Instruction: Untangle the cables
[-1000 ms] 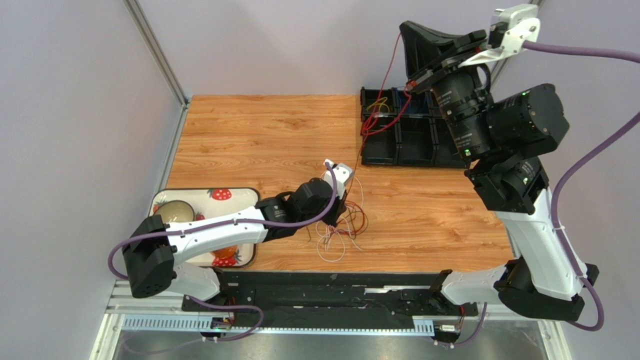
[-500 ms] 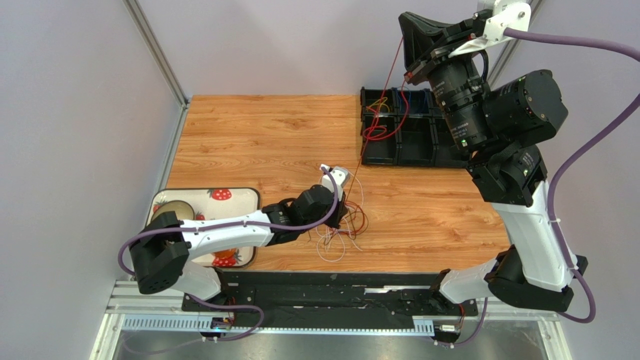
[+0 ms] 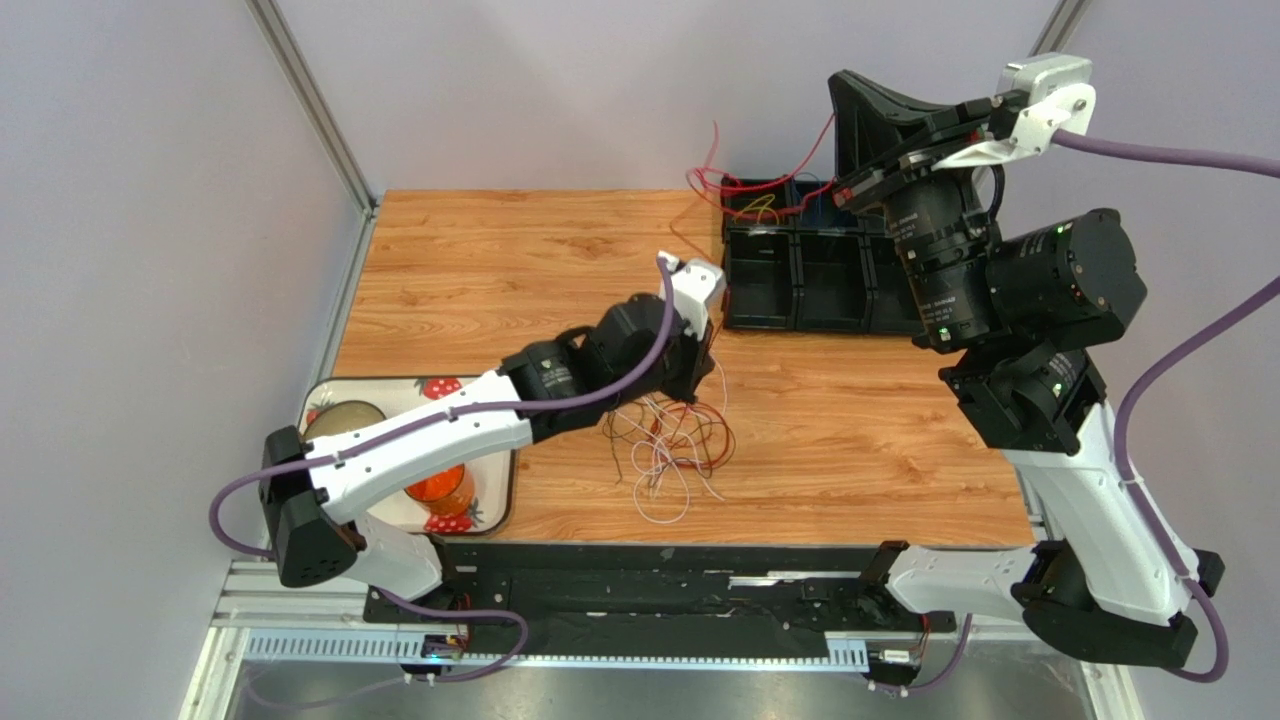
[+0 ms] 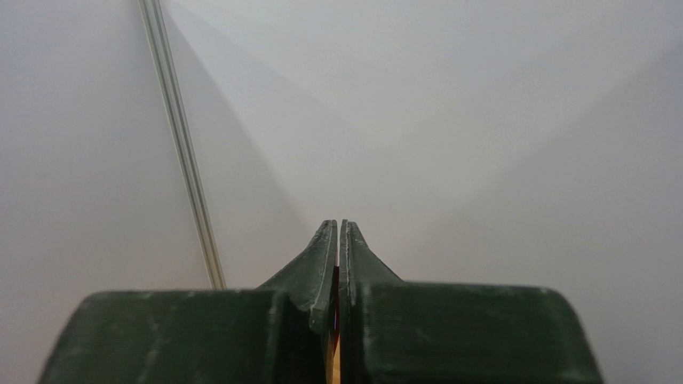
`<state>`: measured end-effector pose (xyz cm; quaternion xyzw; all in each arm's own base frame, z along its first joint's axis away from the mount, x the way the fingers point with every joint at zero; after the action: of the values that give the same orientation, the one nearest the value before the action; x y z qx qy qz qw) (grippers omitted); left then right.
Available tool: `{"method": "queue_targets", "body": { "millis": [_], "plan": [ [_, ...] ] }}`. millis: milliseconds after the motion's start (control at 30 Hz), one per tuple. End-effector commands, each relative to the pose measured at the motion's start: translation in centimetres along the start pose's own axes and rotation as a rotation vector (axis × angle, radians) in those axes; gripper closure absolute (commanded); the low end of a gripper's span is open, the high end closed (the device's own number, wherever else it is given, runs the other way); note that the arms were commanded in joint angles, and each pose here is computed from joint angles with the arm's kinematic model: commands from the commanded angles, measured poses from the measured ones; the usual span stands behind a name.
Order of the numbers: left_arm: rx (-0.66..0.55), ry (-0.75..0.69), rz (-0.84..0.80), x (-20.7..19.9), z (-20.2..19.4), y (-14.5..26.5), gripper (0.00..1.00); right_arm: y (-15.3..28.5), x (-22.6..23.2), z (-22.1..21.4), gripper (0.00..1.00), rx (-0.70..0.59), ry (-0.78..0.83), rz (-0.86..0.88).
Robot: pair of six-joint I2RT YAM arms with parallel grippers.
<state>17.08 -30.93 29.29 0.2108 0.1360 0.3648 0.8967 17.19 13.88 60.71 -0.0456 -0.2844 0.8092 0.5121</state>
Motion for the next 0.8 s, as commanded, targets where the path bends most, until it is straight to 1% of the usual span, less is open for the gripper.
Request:
{"method": "queue_targets", "body": {
  "millis": [0,67,100,167,200,267,433,533,767],
  "plan": [
    [-0.117,-0.059,-0.009,0.1,5.9,4.8,1.0,0.4,-0.1,-1.4,1.0,0.011,-0.058,-0.029],
    [-0.141,-0.067,-0.011,0.1,7.0,5.5,1.0,0.7,-0.3,-2.4,1.0,0.036,-0.059,-0.041],
    [-0.175,-0.064,-0.02,0.0,8.0,6.2,1.0,0.8,-0.3,-2.9,1.0,0.048,-0.071,-0.045],
    [-0.2,-0.071,-0.025,0.0,8.9,6.8,1.0,1.3,-0.4,-3.3,1.0,0.062,-0.08,-0.046],
    [-0.227,-0.069,-0.029,0.0,9.8,7.4,1.0,1.4,-0.4,-4.4,1.0,0.09,-0.088,-0.05],
    [-0.272,-0.074,-0.029,0.0,11.2,8.4,1.0,1.8,-0.5,-5.3,1.0,0.114,-0.097,-0.057],
    [-0.334,-0.088,-0.027,0.0,13.1,9.1,1.0,2.8,-0.7,-8.7,1.0,0.201,-0.128,-0.086],
    [-0.343,-0.075,-0.038,0.4,13.8,8.2,1.0,3.3,-1.3,-10.3,1.0,0.235,-0.121,-0.149],
    [-0.308,-0.029,-0.069,1.0,14.4,3.9,1.0,3.0,-2.2,-13.5,1.0,0.303,-0.075,-0.279]
  ]
}}
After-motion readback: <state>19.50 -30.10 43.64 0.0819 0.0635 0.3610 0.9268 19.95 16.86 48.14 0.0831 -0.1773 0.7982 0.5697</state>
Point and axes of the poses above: each gripper's point midway between its finger pads, its own y axis back along the fingers, its own x axis along the line the jaws close on, z = x × y, the point moved 9 cm from there along y, back along the fingers, and after that the axes turned 8 degrees about -y, right-handed, at the moved point
